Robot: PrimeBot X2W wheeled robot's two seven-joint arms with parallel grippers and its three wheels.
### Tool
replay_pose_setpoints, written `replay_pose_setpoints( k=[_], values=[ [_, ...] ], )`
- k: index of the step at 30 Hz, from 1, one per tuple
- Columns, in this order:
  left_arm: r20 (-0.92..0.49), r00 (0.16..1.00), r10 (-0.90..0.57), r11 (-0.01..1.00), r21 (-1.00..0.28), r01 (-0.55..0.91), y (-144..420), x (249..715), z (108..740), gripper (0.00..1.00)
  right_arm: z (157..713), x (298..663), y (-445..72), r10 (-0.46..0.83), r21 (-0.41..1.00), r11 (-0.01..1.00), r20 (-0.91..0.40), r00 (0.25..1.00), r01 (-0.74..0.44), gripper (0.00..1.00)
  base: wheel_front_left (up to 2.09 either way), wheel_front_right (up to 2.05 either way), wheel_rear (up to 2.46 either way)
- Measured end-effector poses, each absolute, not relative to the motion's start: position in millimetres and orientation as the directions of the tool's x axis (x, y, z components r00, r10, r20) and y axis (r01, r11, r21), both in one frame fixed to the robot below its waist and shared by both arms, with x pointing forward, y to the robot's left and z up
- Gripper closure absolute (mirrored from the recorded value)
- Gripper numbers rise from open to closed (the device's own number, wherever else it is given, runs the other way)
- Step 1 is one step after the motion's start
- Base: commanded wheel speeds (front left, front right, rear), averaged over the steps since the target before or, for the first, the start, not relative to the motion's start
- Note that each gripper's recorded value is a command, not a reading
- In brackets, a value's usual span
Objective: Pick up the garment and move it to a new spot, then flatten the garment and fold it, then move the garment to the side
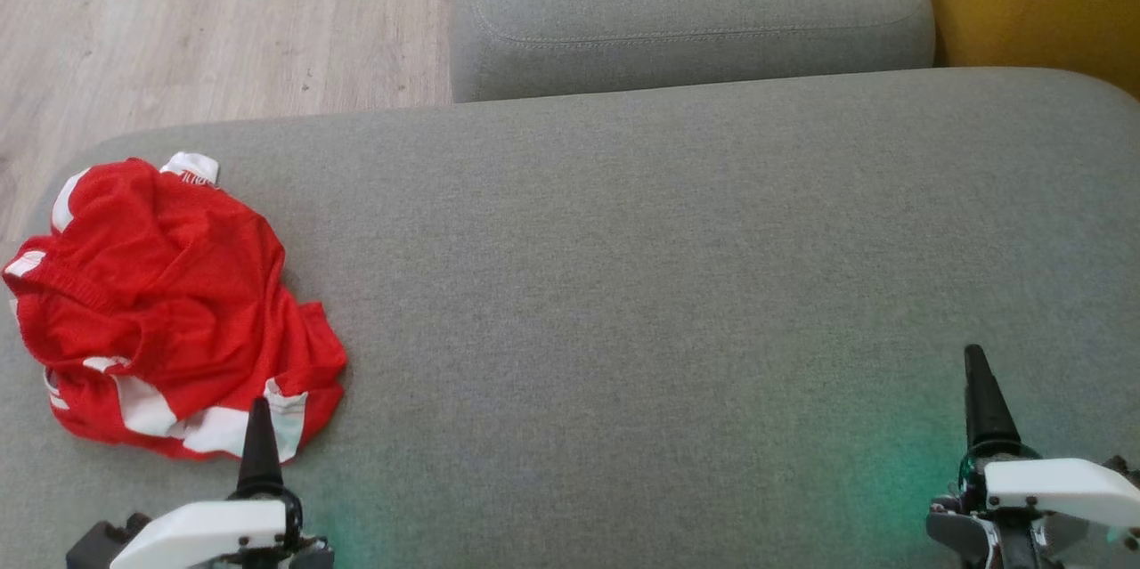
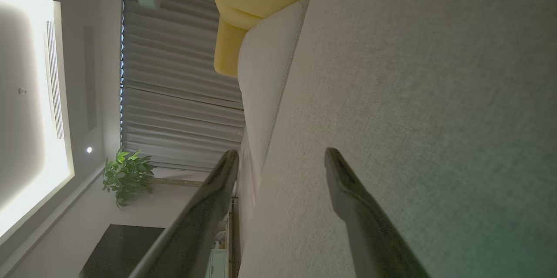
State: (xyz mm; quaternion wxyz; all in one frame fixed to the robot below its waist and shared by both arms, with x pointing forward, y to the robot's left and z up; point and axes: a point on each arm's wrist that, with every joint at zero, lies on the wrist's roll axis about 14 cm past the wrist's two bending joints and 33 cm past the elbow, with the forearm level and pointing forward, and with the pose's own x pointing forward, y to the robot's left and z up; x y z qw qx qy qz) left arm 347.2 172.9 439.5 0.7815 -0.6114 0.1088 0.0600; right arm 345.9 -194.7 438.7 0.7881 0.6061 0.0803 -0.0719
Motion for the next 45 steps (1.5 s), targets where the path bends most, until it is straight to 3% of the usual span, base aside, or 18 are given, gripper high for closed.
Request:
replay_pose_setpoints(
  k=[22,45],
  values=[
    [-0.227,0.974,-0.024,0.559,-0.81,-0.175,158.8,345.4,456.1,0.0,463.0,350.3,-179.6,0.017,0.834,0.543,-0.132,0.991,0.102,0.0,0.0,0.0,0.0],
    [-0.181,0.983,0.014,0.779,-0.614,-0.124,150.7,341.0,469.2,0.0,467.7,347.1,-165.5,0.054,0.667,0.745,-0.099,0.994,0.026,0.0,0.0,0.0,0.0]
  ],
)
